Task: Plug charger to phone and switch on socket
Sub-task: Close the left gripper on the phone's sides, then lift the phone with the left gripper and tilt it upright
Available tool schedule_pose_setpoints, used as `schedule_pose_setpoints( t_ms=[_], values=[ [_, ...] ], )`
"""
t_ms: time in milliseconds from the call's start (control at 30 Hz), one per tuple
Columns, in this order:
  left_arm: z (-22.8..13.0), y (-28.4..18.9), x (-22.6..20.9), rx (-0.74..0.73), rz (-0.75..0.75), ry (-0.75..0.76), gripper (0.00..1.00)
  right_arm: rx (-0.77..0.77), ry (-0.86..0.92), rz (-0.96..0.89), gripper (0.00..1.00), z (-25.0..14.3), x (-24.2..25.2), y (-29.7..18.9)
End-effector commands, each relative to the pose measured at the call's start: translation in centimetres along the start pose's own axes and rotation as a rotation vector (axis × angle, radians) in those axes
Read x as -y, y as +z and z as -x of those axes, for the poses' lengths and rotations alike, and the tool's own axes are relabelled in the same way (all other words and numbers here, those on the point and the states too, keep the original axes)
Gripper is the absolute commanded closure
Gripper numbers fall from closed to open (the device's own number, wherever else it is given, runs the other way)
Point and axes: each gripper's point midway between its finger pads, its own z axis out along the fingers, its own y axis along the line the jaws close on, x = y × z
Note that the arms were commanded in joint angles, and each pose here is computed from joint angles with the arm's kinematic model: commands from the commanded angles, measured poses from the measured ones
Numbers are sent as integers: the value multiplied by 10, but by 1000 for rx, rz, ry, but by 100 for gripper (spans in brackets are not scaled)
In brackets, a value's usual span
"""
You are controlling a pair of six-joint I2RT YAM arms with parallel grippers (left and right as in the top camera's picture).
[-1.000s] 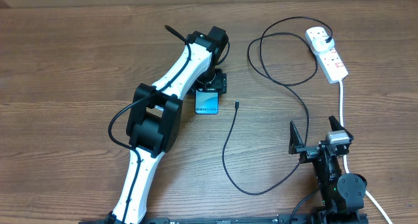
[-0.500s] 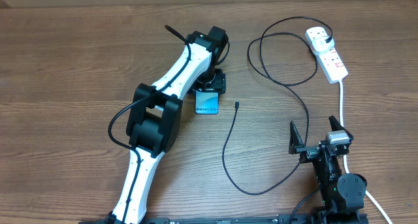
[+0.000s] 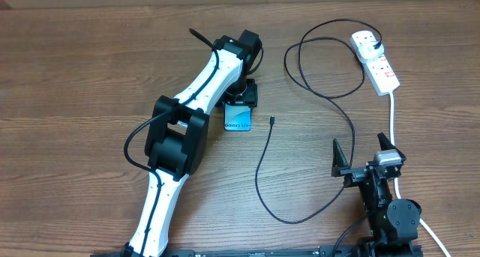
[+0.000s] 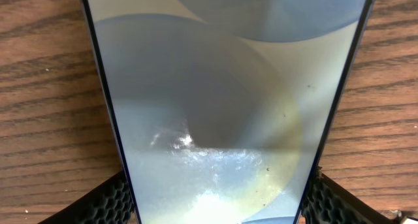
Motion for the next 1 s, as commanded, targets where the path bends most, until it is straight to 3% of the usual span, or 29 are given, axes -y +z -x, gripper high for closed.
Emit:
schedule_pose_setpoints(
  t_ms=[0, 200, 700, 967],
  values=[
    [-7, 26, -15, -64, 36, -13, 34, 0, -1, 15, 0, -3, -3, 0],
    [-3, 8, -6, -61, -4, -15, 33, 0, -1, 15, 0, -3, -3, 0],
    [-9, -32, 15, -206, -329, -93, 33, 0, -1, 15, 0, -3, -3, 0],
    [-11, -75, 48, -336, -749, -130, 33, 0, -1, 15, 0, -3, -3, 0]
  ],
)
